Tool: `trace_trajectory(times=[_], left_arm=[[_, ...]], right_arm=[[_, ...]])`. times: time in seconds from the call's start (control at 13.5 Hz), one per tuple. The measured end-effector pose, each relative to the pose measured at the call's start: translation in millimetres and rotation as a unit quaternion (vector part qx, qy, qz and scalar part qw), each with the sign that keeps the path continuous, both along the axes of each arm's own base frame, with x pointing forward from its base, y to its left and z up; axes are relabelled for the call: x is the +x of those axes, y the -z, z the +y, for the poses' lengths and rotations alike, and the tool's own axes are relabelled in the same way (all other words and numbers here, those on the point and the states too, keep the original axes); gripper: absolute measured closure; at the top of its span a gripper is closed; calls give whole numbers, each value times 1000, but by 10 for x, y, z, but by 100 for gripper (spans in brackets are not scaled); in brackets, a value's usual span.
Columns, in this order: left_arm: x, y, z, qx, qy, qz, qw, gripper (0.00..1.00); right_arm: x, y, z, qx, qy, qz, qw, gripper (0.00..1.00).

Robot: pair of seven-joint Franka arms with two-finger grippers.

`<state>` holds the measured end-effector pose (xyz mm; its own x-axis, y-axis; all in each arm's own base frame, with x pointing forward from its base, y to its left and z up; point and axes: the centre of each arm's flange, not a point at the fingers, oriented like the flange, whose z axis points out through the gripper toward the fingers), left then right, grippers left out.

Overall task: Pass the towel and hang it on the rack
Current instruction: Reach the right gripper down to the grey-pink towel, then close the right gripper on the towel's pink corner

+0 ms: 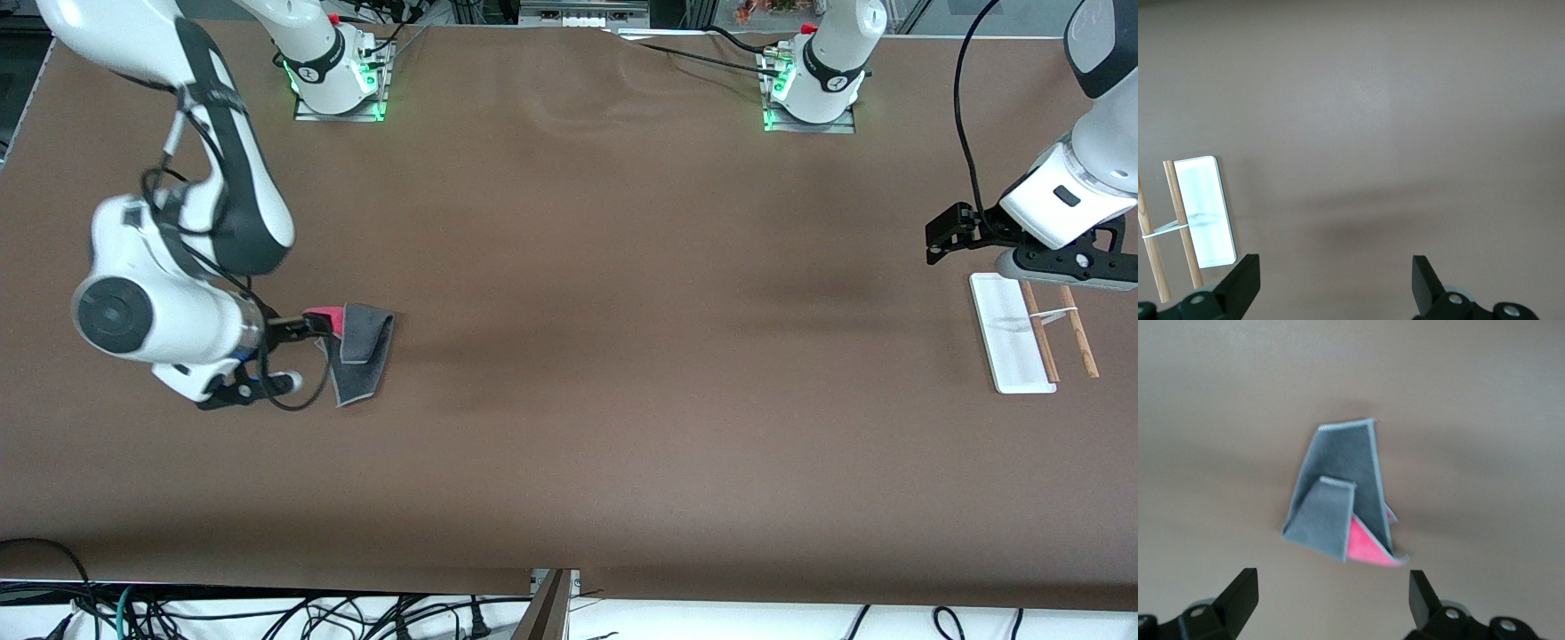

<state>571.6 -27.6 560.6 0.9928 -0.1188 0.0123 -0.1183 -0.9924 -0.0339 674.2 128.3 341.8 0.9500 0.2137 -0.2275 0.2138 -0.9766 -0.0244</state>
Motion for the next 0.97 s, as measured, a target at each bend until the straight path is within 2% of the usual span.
trace_trajectory(times=[0.52,0.97], left_arm=[[1,0,11,0,-1,0,1000,0],[1,0,22,0,-2,0,1000,0]], right_arm=[[26,1019,57,-1,2,37,999,0],[-35,1379,99,11,12,62,998,0]])
